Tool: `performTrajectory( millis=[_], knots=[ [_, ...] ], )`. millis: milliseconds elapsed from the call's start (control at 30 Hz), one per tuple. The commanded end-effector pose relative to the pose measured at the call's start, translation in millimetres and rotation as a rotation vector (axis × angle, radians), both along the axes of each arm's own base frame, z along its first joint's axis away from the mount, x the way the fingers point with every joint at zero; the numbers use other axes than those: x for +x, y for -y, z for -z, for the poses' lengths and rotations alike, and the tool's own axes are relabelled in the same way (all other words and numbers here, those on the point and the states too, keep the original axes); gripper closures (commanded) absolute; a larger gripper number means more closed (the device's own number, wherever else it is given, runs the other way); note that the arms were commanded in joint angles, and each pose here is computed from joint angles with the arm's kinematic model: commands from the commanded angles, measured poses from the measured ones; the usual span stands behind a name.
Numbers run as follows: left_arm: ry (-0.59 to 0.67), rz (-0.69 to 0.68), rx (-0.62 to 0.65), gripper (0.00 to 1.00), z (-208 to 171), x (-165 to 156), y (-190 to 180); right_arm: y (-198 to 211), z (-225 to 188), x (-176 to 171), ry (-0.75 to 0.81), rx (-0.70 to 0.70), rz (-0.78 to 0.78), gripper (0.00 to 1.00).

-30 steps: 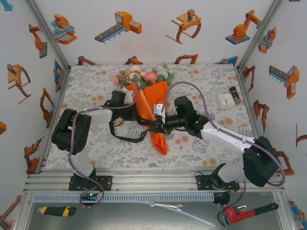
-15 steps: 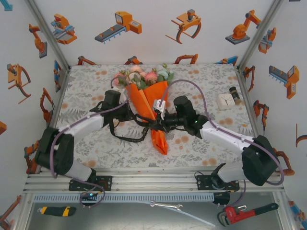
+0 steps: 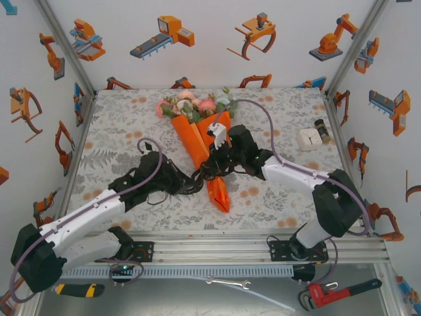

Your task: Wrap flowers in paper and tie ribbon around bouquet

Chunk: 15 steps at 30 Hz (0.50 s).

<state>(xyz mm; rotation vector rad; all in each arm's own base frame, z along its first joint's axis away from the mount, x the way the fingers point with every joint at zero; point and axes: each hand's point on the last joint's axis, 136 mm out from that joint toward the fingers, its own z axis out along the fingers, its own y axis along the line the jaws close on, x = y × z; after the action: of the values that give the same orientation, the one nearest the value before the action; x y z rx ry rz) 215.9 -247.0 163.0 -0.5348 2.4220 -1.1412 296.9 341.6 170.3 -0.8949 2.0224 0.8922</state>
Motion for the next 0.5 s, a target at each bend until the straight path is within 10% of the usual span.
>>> performTrajectory(
  millis=[0, 233, 467],
  knots=[
    [0.004, -0.128, -0.073, 1.00, -3.5, 2.8, 19.4, 3.3, -14.6, 19.7, -0.024, 0.048, 0.083, 1.00],
    [0.071, 0.025, -0.130, 1.00, -0.9, 11.6, 122.1, 6.7, -20.3, 18.0, -0.031, 0.066, 0.086, 1.00],
    [0.102, 0.009, -0.032, 0.95, 28.2, 26.7, 142.0, 12.1, -24.3, 12.9, -0.023, 0.065, 0.085, 1.00]
  ],
)
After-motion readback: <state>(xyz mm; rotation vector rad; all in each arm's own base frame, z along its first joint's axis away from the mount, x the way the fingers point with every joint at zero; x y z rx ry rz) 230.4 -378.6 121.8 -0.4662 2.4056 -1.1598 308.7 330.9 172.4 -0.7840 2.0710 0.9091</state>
